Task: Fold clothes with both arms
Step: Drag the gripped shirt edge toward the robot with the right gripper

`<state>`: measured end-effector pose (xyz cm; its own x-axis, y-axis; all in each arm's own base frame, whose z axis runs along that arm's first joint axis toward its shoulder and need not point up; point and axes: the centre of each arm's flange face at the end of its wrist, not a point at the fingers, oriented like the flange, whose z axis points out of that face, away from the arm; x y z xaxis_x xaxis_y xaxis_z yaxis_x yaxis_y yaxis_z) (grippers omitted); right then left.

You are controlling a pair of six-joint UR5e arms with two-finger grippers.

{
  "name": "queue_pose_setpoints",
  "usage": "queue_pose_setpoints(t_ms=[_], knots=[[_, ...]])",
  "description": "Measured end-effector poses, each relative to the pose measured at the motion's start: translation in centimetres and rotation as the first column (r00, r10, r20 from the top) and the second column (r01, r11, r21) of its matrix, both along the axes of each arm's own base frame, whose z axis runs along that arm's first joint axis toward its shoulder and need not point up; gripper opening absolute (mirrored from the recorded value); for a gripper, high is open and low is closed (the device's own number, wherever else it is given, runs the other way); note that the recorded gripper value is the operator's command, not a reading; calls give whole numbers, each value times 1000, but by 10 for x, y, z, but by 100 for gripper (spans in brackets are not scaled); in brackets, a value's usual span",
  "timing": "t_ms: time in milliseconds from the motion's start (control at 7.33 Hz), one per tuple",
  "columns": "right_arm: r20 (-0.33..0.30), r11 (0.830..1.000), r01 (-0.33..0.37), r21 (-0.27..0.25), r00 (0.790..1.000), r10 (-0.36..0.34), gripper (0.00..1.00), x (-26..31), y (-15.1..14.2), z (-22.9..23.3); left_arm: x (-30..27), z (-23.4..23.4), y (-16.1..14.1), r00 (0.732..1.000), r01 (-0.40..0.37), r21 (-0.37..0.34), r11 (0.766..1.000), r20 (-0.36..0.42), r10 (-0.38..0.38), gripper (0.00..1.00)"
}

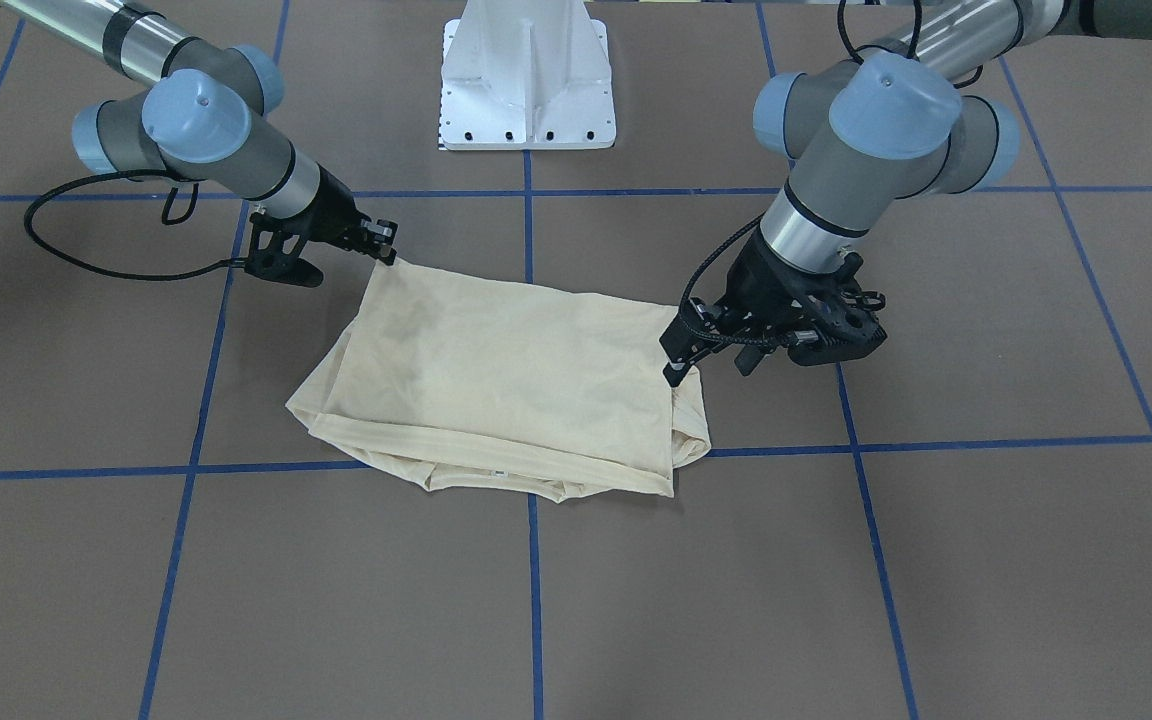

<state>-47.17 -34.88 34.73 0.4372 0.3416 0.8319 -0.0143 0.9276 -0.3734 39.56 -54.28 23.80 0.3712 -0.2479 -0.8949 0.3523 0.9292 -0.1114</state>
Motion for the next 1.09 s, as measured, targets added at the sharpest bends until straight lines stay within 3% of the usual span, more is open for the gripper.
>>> queue_pose_setpoints(t_ms=[273,682,818,955,1091], knots=[[32,995,71,-63,997,-69,0,-25,42,-23,-1,6,0,1000,-2,-2,1000,8,2,98],[88,965,162,-204,985,-147,0,-68,101,-82,-3,14,0,1000,-1,-8,1000,18,1,99],[94,955,186,-232,981,-168,85,-76,116,-91,-3,16,-1,1000,0,-9,1000,19,0,99],[95,946,201,-255,979,-183,100,-79,125,-95,-3,16,-1,1000,0,-10,1000,20,0,99],[95,941,204,-270,978,-185,100,-79,128,-95,-3,17,0,1000,-1,-11,1000,21,1,99]])
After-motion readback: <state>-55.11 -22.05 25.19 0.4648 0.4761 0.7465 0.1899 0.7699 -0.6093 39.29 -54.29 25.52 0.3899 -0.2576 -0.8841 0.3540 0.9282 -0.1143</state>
